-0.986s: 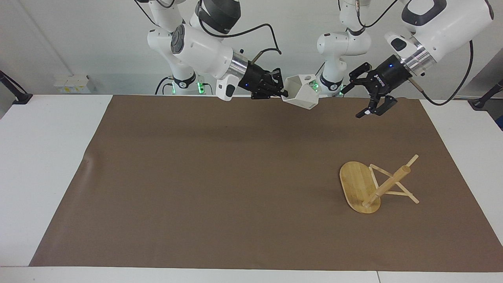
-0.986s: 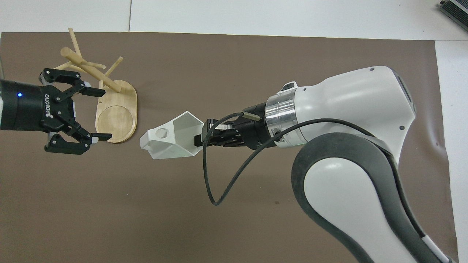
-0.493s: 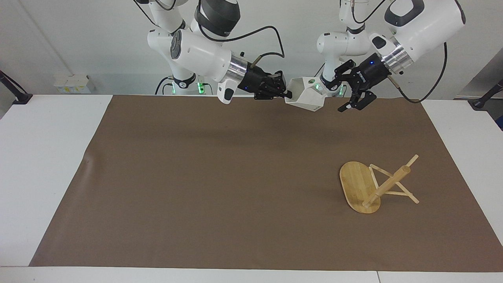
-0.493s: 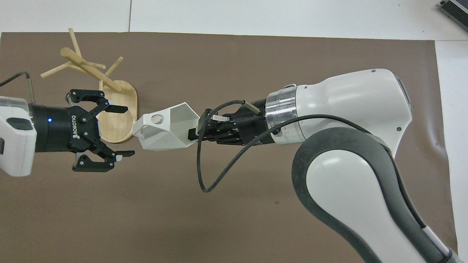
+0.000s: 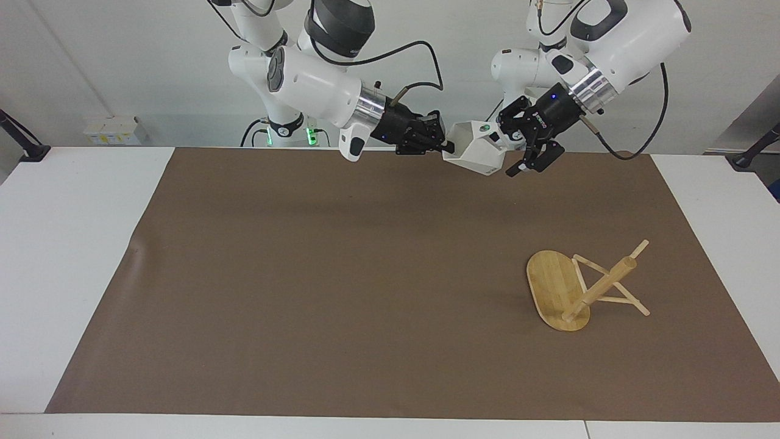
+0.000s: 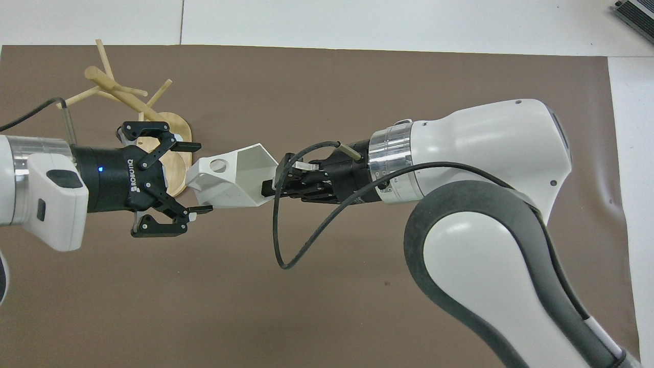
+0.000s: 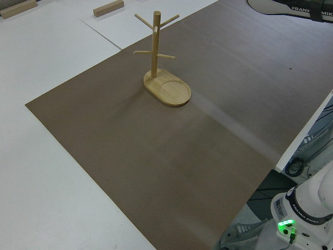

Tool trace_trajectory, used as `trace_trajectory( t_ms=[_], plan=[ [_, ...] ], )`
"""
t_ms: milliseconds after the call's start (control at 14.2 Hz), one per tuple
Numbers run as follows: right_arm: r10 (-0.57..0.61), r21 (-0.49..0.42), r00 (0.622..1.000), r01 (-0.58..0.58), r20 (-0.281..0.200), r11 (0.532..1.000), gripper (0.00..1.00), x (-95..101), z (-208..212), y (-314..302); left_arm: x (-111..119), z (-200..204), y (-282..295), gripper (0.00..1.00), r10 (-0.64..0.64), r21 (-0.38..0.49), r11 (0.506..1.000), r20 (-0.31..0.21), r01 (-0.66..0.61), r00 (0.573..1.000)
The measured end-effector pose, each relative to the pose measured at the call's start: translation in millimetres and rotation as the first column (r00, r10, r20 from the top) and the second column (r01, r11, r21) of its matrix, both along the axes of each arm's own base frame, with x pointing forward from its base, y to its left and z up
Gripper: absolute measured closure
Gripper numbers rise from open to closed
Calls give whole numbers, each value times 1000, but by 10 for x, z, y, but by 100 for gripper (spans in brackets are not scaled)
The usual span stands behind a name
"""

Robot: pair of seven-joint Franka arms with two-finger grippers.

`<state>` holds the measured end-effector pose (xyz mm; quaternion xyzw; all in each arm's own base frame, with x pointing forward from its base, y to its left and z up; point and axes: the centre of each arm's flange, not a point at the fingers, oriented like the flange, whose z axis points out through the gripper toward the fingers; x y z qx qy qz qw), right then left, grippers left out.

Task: Hang cup on rack
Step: 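Close the left gripper on the cup held by the right gripper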

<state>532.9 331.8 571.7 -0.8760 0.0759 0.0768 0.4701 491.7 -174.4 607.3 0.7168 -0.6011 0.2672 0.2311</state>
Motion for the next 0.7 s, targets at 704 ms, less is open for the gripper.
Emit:
trace_trajectory(
  t_ms=[704],
  plan=[
    [3, 0, 1000, -3, 0, 1000, 93, -10, 1, 16, -51, -32, -112, 0, 38, -5, 999, -67, -39, 997]
  ],
)
